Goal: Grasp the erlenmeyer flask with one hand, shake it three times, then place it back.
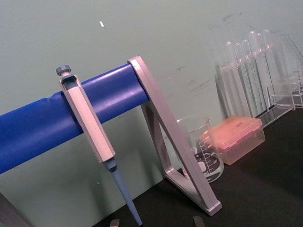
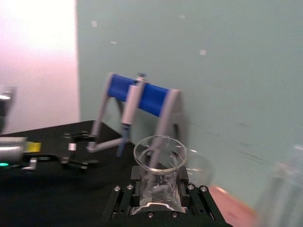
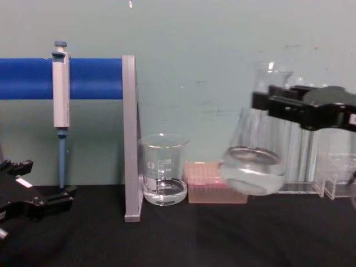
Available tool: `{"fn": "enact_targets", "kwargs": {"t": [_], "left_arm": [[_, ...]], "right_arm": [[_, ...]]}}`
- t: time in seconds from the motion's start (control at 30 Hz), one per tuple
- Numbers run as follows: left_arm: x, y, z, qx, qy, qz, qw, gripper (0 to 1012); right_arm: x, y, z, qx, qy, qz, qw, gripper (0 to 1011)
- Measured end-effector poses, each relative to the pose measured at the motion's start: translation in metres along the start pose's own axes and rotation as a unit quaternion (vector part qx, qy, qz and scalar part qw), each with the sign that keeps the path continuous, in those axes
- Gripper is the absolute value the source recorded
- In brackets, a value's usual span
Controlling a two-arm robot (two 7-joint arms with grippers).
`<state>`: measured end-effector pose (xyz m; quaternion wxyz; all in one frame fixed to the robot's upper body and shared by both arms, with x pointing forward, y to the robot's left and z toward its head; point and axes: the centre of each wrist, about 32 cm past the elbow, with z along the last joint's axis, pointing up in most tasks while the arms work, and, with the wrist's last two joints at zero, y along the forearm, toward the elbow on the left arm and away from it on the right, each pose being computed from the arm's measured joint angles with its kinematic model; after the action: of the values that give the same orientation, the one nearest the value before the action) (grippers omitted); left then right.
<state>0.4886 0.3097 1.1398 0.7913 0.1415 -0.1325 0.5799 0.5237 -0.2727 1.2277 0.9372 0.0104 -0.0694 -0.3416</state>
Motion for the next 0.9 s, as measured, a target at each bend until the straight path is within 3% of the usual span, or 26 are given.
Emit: {"fn": "enact_targets", "kwargs": {"t": [0.2,0.43,0.67,0.9], "left_arm": [[0.0000,0.0000,0.0000,0.000,0.000,0.000,1.0000,1001],[0.0000,0.0000,0.0000,0.000,0.000,0.000,1.0000,1001],[0.0000,0.0000,0.0000,0.000,0.000,0.000,1.0000,1001],[0.0000,0.0000,0.0000,0.000,0.000,0.000,1.0000,1001]], "right_arm": [[0.010,-0.017,-0.001,-0.008,-0.004,-0.050,0.9987,453],[0.018,-0.039,-0.003,-0.023,-0.005,-0.108,0.9939,453],[0.020,-0.046,-0.004,-0.029,-0.004,-0.123,0.9920,456],[0.018,-0.040,-0.006,-0.028,0.001,-0.103,0.9943,453]]}}
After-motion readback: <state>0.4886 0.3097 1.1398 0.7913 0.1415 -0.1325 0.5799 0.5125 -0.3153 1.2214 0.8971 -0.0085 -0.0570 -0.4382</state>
